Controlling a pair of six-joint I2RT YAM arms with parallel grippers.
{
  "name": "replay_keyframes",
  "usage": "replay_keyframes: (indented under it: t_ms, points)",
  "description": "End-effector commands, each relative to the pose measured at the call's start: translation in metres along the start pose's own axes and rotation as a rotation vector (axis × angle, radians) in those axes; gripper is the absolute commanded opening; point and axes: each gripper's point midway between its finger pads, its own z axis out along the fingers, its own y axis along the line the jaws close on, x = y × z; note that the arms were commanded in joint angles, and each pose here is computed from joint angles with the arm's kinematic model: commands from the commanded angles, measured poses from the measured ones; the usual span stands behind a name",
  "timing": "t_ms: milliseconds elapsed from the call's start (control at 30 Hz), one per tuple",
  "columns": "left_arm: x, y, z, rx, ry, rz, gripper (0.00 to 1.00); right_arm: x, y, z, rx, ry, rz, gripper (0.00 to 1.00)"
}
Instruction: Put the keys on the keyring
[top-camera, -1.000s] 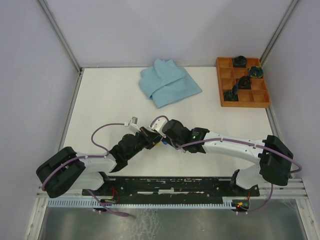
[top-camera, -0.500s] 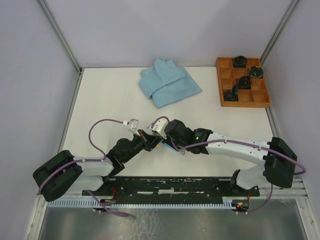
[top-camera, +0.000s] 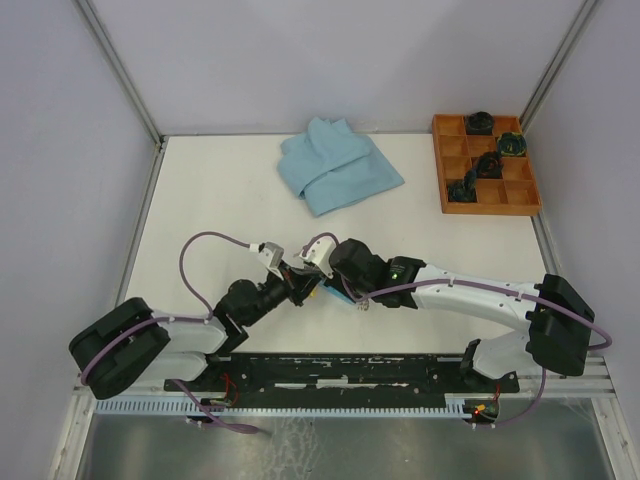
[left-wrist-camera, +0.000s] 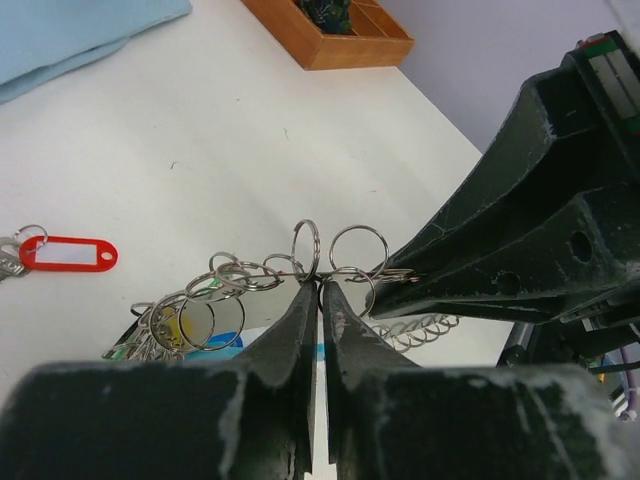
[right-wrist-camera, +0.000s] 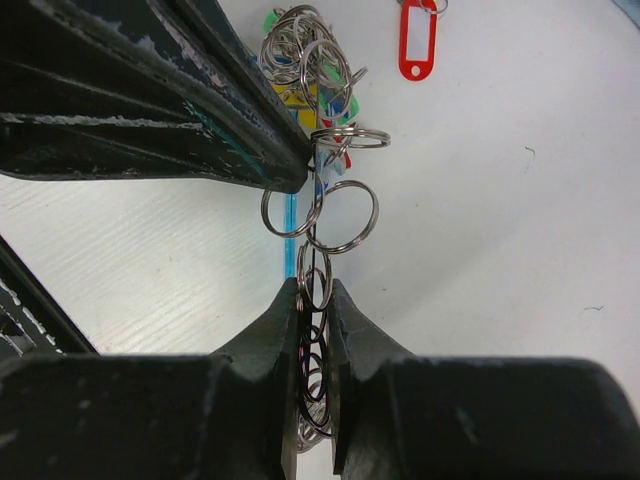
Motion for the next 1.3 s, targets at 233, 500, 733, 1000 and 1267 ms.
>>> replay_keyframes:
  t_ms: [233, 500, 733, 1000, 1267]
  points:
    - [-0.028, -0.005, -0.014, -0.023, -0.056, 0.028, 0.37, -0.025, -0.010, -0.012, 0.051, -0.094, -0.033, 0.01]
    - [-0.026, 0.029, -0.019, -0.256, -0.032, -0.233, 0.65, -0.021, -0.016, -0.011, 0.080, -0.096, -0.068, 0.01]
    - [-0.029, 0.021, -0.010, -0.279, -0.010, -0.578, 0.69, -0.018, -0.018, -0.005, 0.095, -0.098, -0.106, 0.01]
    - [-0.016, 0.013, 0.006, -0.345, 0.099, -0.829, 0.69, -0.019, -0.015, 0.003, 0.100, -0.109, -0.157, 0.01]
    - [0.007, 0.018, 0.013, -0.384, 0.138, -0.960, 0.61, -0.018, -0.005, 0.010, 0.147, -0.082, -0.266, 0.01]
